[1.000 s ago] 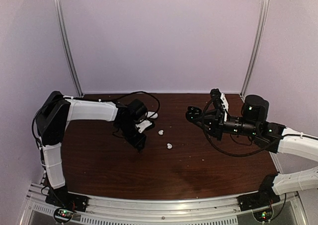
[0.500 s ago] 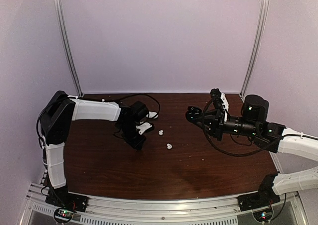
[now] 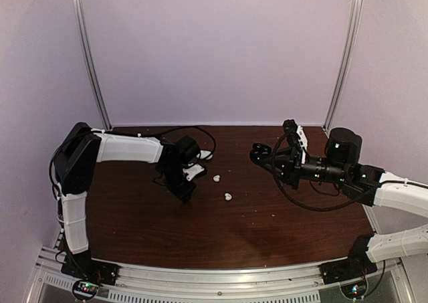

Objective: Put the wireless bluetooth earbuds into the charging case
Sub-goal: Adjust the left earbud at the center of the board, then pick up the left earbud from the center of the board.

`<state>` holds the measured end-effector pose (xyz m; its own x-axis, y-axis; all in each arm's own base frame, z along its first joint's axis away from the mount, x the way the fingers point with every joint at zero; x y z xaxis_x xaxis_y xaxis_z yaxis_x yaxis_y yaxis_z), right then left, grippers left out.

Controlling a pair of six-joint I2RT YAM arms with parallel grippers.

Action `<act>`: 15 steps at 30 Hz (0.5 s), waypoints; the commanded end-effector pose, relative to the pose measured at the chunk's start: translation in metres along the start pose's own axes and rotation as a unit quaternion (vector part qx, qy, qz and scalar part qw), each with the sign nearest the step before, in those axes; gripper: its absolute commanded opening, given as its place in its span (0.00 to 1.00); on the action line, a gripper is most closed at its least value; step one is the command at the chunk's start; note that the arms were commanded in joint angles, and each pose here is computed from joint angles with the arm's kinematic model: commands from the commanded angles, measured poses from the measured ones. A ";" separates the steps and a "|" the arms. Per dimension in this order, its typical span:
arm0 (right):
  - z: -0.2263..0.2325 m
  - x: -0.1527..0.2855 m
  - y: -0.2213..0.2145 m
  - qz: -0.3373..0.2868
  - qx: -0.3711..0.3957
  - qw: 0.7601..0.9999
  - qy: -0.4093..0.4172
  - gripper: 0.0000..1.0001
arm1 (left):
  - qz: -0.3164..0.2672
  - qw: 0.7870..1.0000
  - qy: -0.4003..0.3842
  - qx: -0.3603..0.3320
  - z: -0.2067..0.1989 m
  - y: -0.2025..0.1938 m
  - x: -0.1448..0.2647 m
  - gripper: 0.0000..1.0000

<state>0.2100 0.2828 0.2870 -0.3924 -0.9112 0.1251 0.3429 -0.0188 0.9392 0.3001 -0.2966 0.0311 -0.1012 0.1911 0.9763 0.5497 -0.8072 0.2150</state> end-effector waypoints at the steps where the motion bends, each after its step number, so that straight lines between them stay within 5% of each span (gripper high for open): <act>1: 0.001 0.001 0.008 -0.013 0.008 1.000 0.001 0.12 | -0.005 1.000 0.006 0.004 0.002 -0.001 0.006 0.26; 15: 0.001 0.001 0.009 -0.013 0.008 1.000 0.001 0.12 | 0.031 0.999 0.010 -0.001 0.004 -0.013 0.001 0.29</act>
<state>0.2100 0.2828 0.2868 -0.3924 -0.9112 0.1254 0.3422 -0.0180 0.9394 0.2956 -0.2875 0.0295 -0.0892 0.1496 0.9847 0.5575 -0.8118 0.1738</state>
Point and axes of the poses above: each gripper's point midway between its finger pads, its own x axis back along the fingers, its own z axis along the line the jaws close on, y = z × x, the point moved 1 cm from there along x, back along the fingers, and after that the axes turned 11 degrees about -x, right-handed, at the moved point
